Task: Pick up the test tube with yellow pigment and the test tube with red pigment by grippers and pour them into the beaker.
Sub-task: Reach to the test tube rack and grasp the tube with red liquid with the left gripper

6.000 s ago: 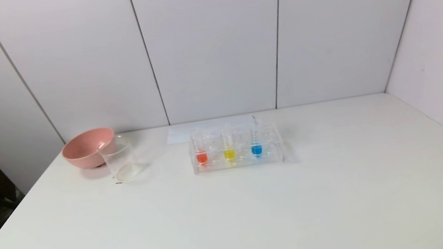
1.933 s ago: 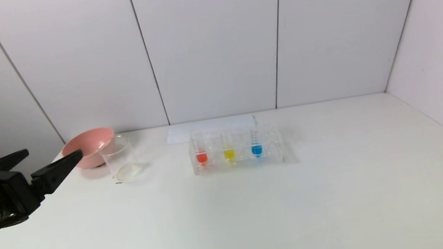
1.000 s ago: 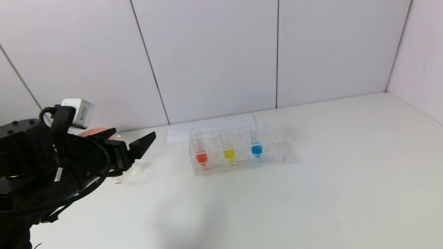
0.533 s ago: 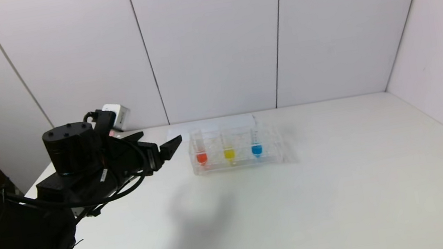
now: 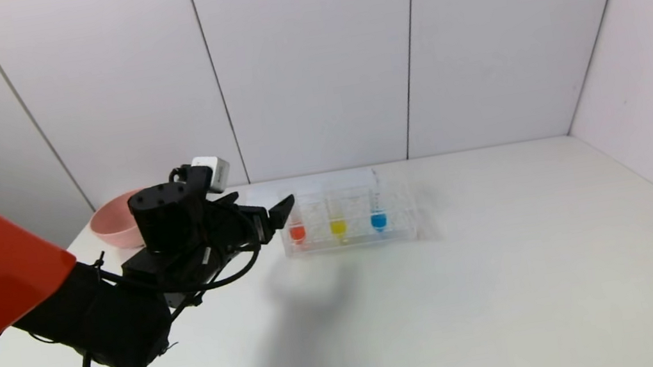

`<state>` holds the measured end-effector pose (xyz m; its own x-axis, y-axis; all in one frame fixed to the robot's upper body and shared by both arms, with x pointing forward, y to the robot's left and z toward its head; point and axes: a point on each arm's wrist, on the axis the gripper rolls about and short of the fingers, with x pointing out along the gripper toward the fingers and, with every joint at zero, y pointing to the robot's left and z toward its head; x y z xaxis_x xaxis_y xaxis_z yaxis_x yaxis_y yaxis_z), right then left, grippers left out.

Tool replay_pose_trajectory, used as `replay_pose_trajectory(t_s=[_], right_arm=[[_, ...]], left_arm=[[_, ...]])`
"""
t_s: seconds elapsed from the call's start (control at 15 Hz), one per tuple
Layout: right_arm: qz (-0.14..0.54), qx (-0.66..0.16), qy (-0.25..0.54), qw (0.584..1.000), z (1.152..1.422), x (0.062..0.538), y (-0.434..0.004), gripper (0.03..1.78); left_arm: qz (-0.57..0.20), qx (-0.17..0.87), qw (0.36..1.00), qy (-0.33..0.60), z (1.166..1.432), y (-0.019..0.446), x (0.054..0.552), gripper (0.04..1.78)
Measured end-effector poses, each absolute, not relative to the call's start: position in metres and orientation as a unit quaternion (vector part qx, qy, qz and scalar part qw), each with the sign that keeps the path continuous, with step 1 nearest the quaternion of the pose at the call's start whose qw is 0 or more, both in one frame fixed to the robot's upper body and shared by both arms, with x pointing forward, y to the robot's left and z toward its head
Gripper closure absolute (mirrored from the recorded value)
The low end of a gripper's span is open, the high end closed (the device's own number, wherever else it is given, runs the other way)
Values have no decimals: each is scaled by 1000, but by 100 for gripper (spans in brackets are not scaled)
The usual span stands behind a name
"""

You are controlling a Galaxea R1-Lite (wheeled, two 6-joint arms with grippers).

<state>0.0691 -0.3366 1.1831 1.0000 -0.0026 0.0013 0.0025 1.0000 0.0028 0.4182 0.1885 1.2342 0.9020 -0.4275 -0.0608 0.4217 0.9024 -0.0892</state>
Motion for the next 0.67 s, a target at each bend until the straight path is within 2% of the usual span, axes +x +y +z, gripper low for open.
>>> replay_pose_trajectory(t_s=[0.67], right_arm=[[-1,2,-1,1000,1183,69,-337,11]], left_arm=[[-211,-32,975,55,1204,161,439,5]])
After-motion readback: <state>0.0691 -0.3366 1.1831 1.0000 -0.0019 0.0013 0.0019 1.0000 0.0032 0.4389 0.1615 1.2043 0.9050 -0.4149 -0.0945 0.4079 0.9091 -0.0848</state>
